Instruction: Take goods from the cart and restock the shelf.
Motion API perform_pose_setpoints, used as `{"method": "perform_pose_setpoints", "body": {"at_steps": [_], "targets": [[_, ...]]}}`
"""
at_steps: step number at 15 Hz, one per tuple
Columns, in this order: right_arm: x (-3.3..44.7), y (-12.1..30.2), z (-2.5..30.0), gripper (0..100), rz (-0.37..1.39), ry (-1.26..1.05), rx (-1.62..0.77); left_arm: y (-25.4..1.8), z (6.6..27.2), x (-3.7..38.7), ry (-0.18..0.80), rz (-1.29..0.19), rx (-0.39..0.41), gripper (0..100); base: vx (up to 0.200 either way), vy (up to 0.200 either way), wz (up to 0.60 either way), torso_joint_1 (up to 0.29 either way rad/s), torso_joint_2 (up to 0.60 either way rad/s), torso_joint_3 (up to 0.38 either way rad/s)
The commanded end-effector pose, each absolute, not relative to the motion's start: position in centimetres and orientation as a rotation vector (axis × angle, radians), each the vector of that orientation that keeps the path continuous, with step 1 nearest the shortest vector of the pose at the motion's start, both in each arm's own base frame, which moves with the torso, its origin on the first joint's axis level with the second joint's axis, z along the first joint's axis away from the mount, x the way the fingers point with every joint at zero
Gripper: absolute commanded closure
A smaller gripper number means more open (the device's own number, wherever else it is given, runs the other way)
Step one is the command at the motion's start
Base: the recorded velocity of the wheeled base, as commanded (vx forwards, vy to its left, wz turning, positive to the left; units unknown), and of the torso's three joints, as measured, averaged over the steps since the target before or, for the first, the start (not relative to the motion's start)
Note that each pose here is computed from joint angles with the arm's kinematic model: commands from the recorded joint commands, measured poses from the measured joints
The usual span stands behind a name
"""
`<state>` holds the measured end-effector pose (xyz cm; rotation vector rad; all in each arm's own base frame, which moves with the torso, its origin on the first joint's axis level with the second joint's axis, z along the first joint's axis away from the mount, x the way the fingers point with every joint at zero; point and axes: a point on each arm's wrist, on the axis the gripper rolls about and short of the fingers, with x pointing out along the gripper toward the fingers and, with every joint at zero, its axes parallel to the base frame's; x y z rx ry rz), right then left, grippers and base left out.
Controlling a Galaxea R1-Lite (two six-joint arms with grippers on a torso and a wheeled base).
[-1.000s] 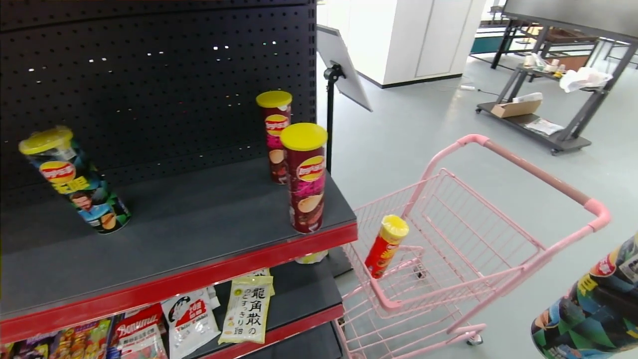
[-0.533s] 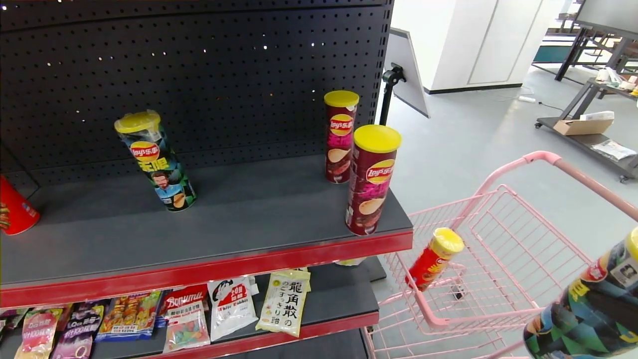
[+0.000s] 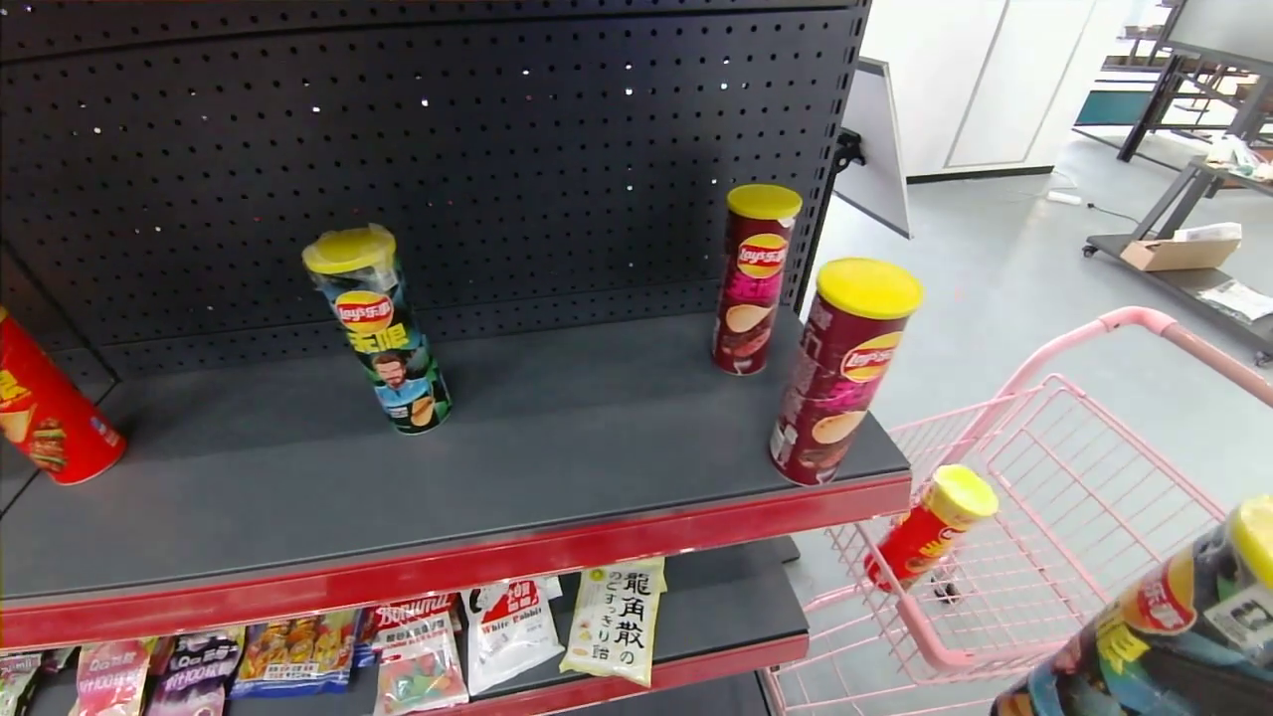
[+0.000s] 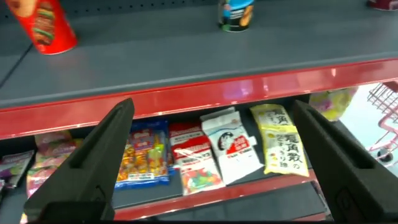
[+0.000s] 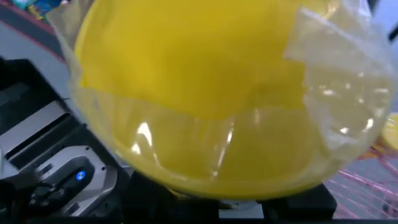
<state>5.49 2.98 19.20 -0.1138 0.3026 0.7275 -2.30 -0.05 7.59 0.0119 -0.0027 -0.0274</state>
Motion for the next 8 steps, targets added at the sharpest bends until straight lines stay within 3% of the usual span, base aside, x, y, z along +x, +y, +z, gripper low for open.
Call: {"method": "perform_pose_setpoints", "body": {"at_steps": [1,8], "targets": [[5.34,3.17,19.12,100,0.779,0.301,-0.118,-0.05,7.59,-2.29,-0.002,-0.028,0.012,0,0.000,0.200,0.00,0.012,0.01,0.012],[4.48,2.73,18.19,100,0.763,0.292,-0.142,-0.05,7.59,-2.29,-0.002,-0.028,0.012,0,0.000,0.200,0.00,0.004,0.00,0.003]]}}
